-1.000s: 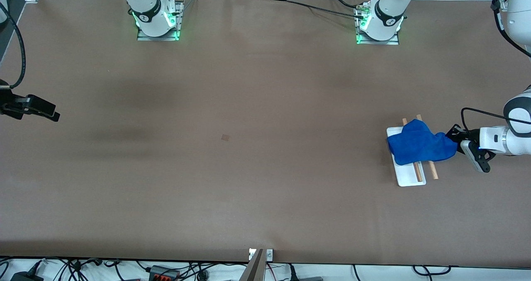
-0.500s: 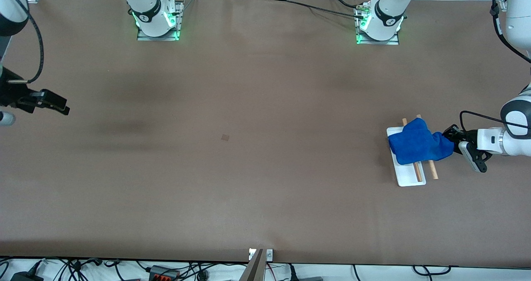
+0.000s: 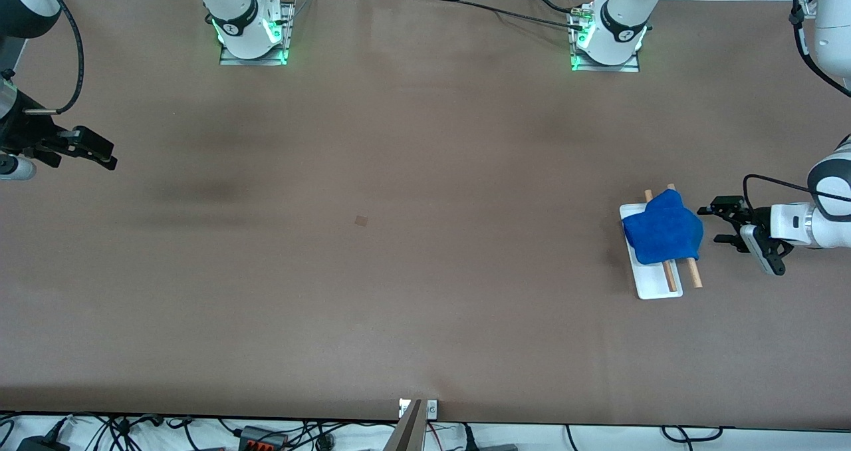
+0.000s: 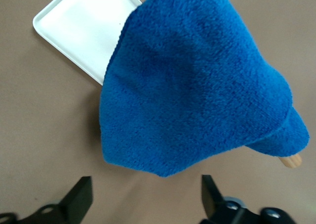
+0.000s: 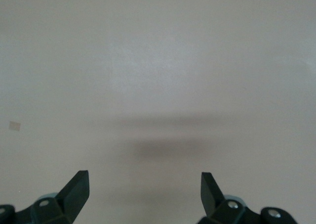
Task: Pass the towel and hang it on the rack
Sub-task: 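Open the left gripper and draw it back from the rack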
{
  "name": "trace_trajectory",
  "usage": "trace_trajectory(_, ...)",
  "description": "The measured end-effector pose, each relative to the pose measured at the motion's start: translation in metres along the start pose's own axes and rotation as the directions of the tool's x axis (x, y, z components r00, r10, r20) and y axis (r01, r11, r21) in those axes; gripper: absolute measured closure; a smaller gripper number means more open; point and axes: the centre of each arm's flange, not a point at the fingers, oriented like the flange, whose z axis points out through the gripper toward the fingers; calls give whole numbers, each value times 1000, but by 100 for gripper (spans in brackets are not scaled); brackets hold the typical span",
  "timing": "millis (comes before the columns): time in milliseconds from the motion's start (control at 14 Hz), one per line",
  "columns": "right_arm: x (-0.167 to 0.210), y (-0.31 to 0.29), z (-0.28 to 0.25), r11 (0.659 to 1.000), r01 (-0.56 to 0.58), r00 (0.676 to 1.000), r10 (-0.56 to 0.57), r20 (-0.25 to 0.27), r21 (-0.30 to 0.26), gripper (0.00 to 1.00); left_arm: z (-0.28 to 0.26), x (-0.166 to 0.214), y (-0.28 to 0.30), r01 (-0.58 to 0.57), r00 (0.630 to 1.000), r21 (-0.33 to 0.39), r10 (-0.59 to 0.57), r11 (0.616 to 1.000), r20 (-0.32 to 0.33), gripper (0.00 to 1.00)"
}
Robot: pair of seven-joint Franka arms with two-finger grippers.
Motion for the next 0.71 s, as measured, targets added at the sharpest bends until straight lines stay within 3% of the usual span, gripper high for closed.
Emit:
trace_trajectory(357, -1, 0, -9, 1000, 9, 1000, -9, -15, 0, 0, -30, 2, 5, -12, 1000, -27, 12, 1000, -3, 0)
trace_trajectory(714, 0, -3, -14, 1000, 13, 1000, -13, -25, 0, 0, -71, -8, 11, -2, 1000, 9, 2, 1000, -30, 0)
